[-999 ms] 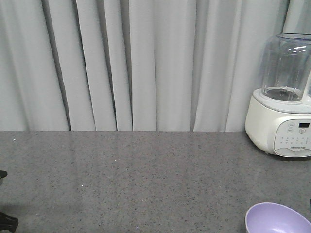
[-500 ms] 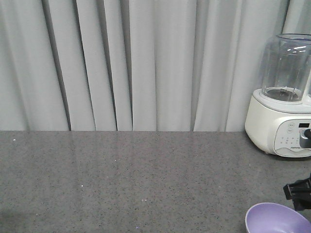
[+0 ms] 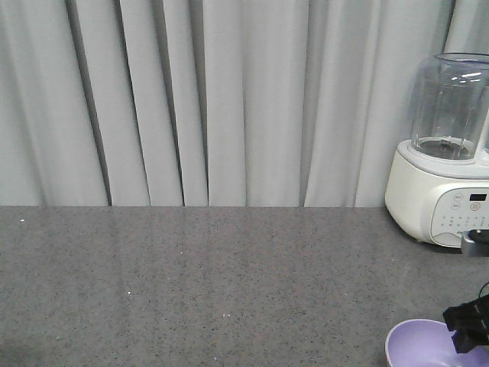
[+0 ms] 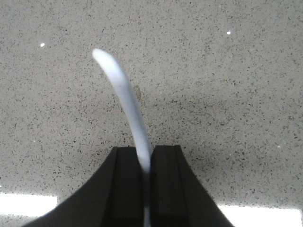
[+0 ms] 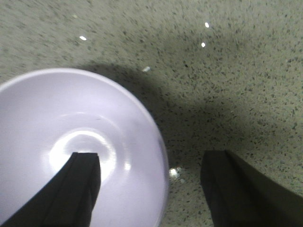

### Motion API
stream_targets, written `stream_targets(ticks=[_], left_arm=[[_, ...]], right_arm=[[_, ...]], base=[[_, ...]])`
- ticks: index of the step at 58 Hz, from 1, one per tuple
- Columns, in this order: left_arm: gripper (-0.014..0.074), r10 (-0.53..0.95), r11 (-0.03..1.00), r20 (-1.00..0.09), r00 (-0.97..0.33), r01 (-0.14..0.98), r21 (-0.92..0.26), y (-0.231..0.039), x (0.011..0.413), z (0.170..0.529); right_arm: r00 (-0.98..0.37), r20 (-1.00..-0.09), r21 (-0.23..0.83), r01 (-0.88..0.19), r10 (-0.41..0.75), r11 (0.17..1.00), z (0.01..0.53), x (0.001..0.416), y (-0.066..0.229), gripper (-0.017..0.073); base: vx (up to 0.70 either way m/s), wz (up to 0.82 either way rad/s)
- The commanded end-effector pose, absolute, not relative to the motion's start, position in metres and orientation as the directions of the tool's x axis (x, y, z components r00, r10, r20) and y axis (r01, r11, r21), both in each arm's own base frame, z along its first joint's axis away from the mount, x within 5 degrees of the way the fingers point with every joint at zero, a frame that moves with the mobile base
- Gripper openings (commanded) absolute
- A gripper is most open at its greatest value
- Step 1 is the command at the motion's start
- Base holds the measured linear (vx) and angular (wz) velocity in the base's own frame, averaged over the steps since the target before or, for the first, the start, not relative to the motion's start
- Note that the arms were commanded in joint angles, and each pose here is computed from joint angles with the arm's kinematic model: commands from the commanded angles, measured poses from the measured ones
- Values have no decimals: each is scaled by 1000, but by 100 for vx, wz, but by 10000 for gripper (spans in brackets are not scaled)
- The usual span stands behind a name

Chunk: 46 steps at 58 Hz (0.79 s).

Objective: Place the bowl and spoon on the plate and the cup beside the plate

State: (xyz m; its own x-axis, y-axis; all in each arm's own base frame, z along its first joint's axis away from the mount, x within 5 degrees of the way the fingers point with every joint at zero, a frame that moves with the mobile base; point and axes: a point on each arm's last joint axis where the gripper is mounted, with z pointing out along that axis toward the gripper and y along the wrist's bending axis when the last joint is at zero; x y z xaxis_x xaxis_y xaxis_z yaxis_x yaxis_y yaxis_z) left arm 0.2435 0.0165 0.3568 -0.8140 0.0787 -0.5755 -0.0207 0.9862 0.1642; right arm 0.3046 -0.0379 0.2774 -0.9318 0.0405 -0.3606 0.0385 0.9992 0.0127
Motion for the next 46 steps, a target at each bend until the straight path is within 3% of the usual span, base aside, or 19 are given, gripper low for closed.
stream_targets(ticks=[1, 10, 15, 31, 34, 40, 46], left_arm=[[-3, 91, 985, -656, -749, -28, 168, 16, 242, 375], [-3, 91, 985, -656, -749, -28, 168, 16, 242, 375], [-3, 90, 985, -652, -753, -28, 168, 16, 241, 374], [-3, 90, 985, -653, -752, -28, 168, 16, 240, 375], [-3, 90, 985, -655, -750, -28, 168, 16, 240, 375], [-3, 91, 985, -670, -737, -30, 167, 16, 239, 378], [-3, 102, 985, -706, -701, -27, 169, 15, 236, 385]], right_arm=[[-907, -419, -6, 46, 40, 999, 285, 313, -42, 497], [-935, -352, 13, 43, 45, 999, 262, 323, -42, 486], [-953, -301, 19, 43, 46, 999, 253, 324, -43, 437], [-956, -292, 17, 36, 40, 999, 250, 325, -42, 59], [-954, -298, 10, 17, 19, 1000, 252, 325, -42, -13], [-941, -338, -7, -26, -27, 1000, 265, 324, -42, -15], [-897, -440, -6, -30, -29, 1000, 295, 323, -40, -13]], base=[[0, 0], [0, 0], [0, 0], [0, 0], [0, 0], [0, 0], [0, 0]])
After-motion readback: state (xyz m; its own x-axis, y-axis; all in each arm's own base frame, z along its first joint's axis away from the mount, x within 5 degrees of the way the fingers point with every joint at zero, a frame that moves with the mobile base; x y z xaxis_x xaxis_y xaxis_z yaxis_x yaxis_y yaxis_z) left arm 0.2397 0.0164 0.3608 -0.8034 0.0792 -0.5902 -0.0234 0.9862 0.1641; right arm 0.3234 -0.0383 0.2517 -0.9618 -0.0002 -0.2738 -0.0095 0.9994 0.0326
